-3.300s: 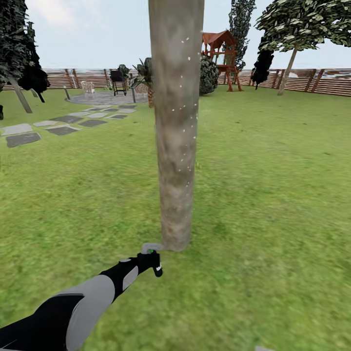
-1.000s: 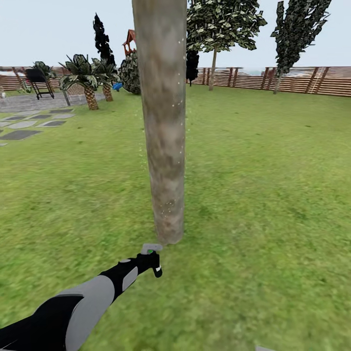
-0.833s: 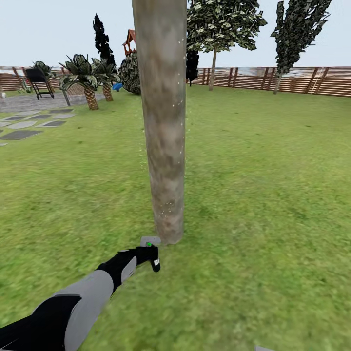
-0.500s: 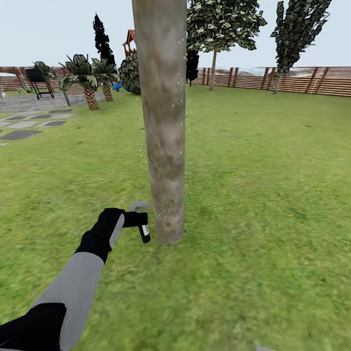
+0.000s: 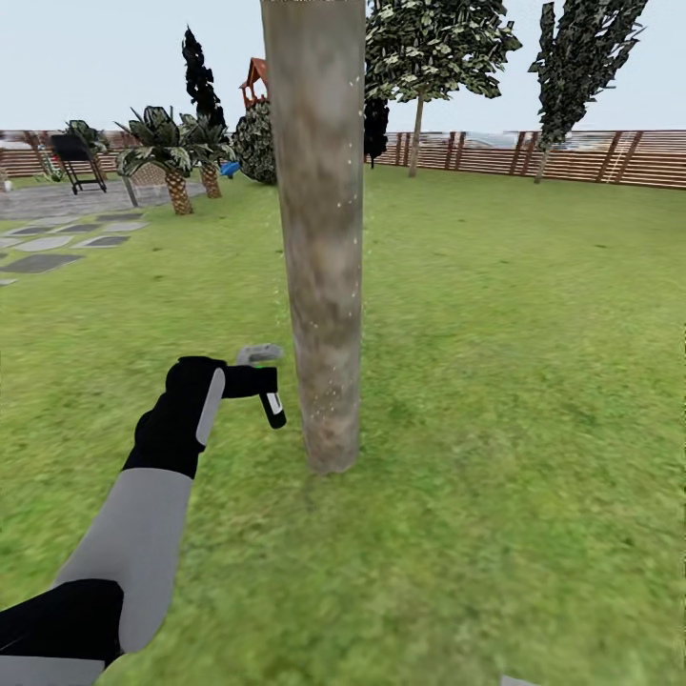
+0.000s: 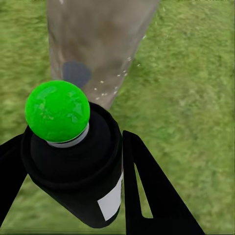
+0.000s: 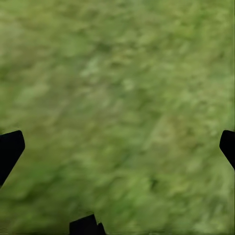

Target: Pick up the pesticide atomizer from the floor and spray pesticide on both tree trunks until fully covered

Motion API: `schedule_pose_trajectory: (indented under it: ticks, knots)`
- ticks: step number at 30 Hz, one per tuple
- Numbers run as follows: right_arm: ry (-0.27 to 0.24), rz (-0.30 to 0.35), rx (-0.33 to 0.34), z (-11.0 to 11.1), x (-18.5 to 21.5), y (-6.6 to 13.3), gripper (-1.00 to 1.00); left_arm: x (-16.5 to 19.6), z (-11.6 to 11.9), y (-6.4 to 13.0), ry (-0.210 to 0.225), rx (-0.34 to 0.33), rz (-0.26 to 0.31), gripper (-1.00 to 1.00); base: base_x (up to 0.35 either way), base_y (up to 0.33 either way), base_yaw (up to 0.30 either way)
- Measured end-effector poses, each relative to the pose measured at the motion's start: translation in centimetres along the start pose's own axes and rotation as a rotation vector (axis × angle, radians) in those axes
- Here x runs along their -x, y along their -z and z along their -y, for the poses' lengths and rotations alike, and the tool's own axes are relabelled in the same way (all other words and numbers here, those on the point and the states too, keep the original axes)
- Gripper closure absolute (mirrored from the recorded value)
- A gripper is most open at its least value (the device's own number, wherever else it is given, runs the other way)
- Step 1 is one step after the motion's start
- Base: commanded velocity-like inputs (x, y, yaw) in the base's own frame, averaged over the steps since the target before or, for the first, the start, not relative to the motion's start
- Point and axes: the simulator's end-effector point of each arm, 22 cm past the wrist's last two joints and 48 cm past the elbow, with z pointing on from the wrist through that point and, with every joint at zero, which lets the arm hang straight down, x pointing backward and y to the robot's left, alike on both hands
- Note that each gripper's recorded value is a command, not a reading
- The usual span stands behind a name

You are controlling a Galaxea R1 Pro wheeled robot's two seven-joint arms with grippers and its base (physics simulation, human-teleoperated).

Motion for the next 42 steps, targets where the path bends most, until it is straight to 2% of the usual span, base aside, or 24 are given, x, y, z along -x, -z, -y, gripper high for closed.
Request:
schedule_pose_trajectory:
  ticks: [5,8,12,17,19,22,24,27,29,31,33,39,40,42]
  knots:
    - [0.000,0.000,0.000,0.0,0.0,0.0,-1.00,0.2,0.2,0.1,-0.005,-0.002,0.004,1.00,-0.165,0.021,0.000]
    - [0.000,0.000,0.000,0.0,0.0,0.0,-1.00,2.3,1.5,1.4,-0.023,-0.027,0.063,1.00,-0.027,0.004,0.000]
    - [0.000,0.001,0.000,0.0,0.0,0.0,-1.00,8.7,4.7,3.6,-0.026,-0.107,0.158,1.00,-0.004,0.001,0.000]
    - [0.000,0.001,-0.001,0.1,0.0,0.0,-1.00,13.9,6.2,4.1,-0.038,-0.128,0.161,1.00,0.000,0.000,0.000]
    - [0.000,0.001,-0.001,0.1,0.0,0.0,-1.00,17.1,7.0,5.1,-0.050,-0.132,0.174,1.00,0.000,0.000,0.000]
    - [0.000,0.001,-0.001,0.1,0.0,0.0,-1.00,20.0,7.7,6.0,-0.059,-0.135,0.175,1.00,0.000,0.000,0.000]
    - [0.000,0.002,-0.001,0.1,0.0,0.0,-1.00,23.9,9.1,8.2,-0.075,-0.145,0.201,1.00,0.000,0.000,0.000]
    - [0.000,0.001,-0.001,0.1,0.0,0.0,-1.00,26.6,9.8,9.8,-0.092,-0.140,0.223,1.00,0.000,0.000,0.000]
    - [0.000,0.001,-0.001,0.1,0.0,0.0,-1.00,29.1,10.7,11.8,-0.105,-0.144,0.244,1.00,0.000,0.000,0.000]
    - [0.000,0.001,-0.001,0.1,0.0,0.0,-1.00,30.2,11.0,12.6,-0.113,-0.140,0.256,1.00,0.000,0.000,0.000]
    - [0.000,0.001,-0.002,0.1,0.0,0.0,-1.00,32.6,11.8,14.9,-0.128,-0.141,0.295,1.00,0.000,0.000,0.000]
    - [0.000,0.000,-0.003,0.2,0.0,0.0,-1.00,33.8,12.1,16.1,-0.136,-0.139,0.316,1.00,0.000,0.000,0.000]
    - [0.000,0.000,-0.003,0.2,0.0,0.0,-1.00,33.4,12.0,15.6,-0.132,-0.137,0.300,1.00,0.000,0.000,0.000]
    - [0.001,0.001,-0.004,0.2,0.0,0.0,-1.00,31.2,11.0,13.1,-0.108,-0.129,0.219,1.00,0.000,0.000,0.000]
